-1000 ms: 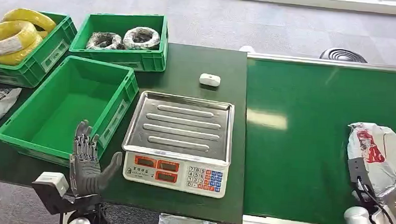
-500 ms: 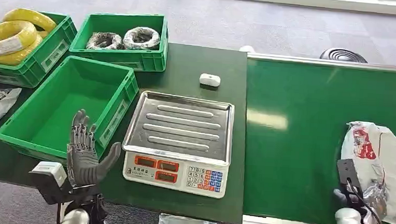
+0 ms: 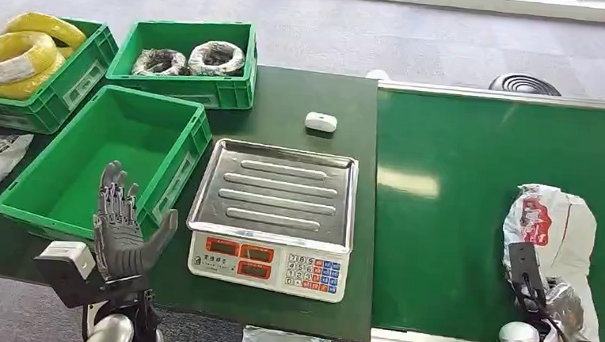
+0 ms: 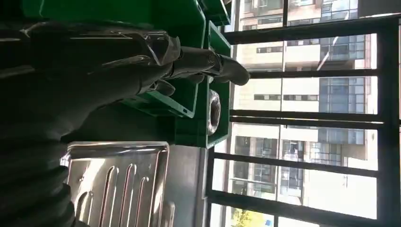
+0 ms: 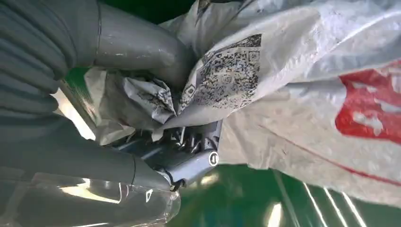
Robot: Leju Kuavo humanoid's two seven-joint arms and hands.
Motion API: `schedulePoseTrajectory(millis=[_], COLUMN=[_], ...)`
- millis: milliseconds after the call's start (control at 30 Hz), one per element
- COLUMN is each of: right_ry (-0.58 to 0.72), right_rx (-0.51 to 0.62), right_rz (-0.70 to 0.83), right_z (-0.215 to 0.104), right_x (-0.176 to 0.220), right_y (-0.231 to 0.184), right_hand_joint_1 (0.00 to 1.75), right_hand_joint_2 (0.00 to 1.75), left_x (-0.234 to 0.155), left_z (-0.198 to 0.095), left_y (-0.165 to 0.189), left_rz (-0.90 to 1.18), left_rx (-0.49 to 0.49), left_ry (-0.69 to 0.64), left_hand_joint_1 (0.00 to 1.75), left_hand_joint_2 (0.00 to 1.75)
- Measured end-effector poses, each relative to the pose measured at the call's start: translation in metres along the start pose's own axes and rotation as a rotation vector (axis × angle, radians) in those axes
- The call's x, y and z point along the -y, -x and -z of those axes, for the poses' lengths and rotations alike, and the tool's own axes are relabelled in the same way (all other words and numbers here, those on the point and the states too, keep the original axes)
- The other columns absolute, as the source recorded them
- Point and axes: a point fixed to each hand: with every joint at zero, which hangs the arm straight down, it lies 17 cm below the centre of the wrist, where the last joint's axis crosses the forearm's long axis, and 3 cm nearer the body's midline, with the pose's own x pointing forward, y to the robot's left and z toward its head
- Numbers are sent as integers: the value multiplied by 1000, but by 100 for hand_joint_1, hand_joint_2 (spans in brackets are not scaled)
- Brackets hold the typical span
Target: Moved the parcel from conveyor to table for the left to box.
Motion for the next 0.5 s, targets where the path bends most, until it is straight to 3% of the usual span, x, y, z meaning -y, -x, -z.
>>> schedulePoseTrajectory(millis=[333, 500], right_ry=[53, 202], right_rx=[26, 111], right_rz=[21, 63], right_z=[-7, -12], right_x=[14, 50], right_y=[-10, -31], right_hand_joint_1=[175, 175], right_hand_joint_2=[175, 175], left_x=[-4, -6], left_z=[3, 4], left_y=[0, 0], left_rz=[7, 13], left_rx=[3, 4], left_ry=[-13, -22], left_hand_joint_1=[0, 0], left_hand_joint_2=[175, 175])
